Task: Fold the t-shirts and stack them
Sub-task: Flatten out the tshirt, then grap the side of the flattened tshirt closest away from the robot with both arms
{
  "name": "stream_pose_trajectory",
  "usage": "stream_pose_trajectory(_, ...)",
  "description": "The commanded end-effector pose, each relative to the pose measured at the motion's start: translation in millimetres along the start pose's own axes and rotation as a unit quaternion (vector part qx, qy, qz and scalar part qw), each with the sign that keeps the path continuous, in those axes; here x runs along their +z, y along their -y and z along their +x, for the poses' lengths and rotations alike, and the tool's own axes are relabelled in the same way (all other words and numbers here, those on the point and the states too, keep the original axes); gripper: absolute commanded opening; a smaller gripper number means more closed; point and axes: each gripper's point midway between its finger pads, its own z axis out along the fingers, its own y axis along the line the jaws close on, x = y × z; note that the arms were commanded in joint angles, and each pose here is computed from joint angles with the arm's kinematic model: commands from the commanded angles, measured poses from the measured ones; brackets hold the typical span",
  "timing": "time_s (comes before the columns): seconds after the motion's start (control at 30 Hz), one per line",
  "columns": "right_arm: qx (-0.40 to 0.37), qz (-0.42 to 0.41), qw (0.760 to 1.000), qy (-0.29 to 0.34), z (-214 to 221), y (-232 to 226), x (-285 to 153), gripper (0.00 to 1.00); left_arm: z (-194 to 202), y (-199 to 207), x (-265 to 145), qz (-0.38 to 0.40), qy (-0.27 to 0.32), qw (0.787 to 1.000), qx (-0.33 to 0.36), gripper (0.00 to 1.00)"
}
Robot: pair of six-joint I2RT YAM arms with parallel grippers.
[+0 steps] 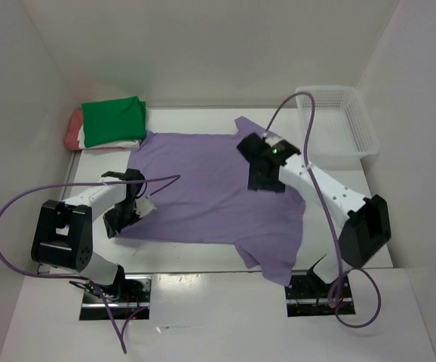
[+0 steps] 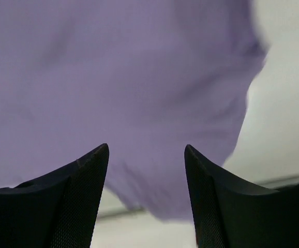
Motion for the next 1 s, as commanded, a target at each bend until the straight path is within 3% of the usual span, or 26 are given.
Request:
stream_pose_trajectory(0.0,-0.011,0.0,0.981,-0.192,138.9,0.7,-4.7,0.66,10.5,2.0,1.2,0.007,-0.022,1.0,-0.005,0.1)
stream_pose_trajectory(0.1,-0.02,-0.06,0.969,-0.238,192.6,-10.2,-35.2,0.68,8.4,-0.6,-1.8,0.002,-0.015,1.0,-0.008,0.1)
stream_pose_trajectory(0.23,0.002,-0.165,0.953,-0.255,216.2,-9.7,-78.8,0.73,7.3,0.1,-3.1,0.002,-0.008,1.0,-0.009,0.11)
stream_pose_trajectory(0.3,0.0,-0.15,0.948,-0.279,233.3,10.4,-79.6,0.75,7.2,-0.8,-4.3,0.0,-0.005,1.0,-0.006,0.11)
stream_pose_trajectory(0.43,-0.002,-0.164,0.934,-0.318,255.1,11.7,-83.6,0.78,7.2,-0.8,-4.3,0.0,-0.005,1.0,-0.006,0.11)
stream_pose_trajectory(0.57,-0.023,-0.123,0.928,-0.351,277.5,16.9,-69.5,0.8,7.2,-0.8,-4.3,0.0,-0.005,1.0,-0.006,0.11)
stream_pose_trajectory(0.87,-0.045,-0.05,0.944,-0.323,276.4,15.8,-31.6,0.83,7.2,-0.4,-4.3,0.0,-0.005,1.0,-0.011,0.11)
stream_pose_trajectory(0.97,-0.059,-0.016,0.949,-0.308,274.2,15.2,-18.7,0.76,7.2,-0.4,-4.3,0.0,-0.005,1.0,-0.011,0.11)
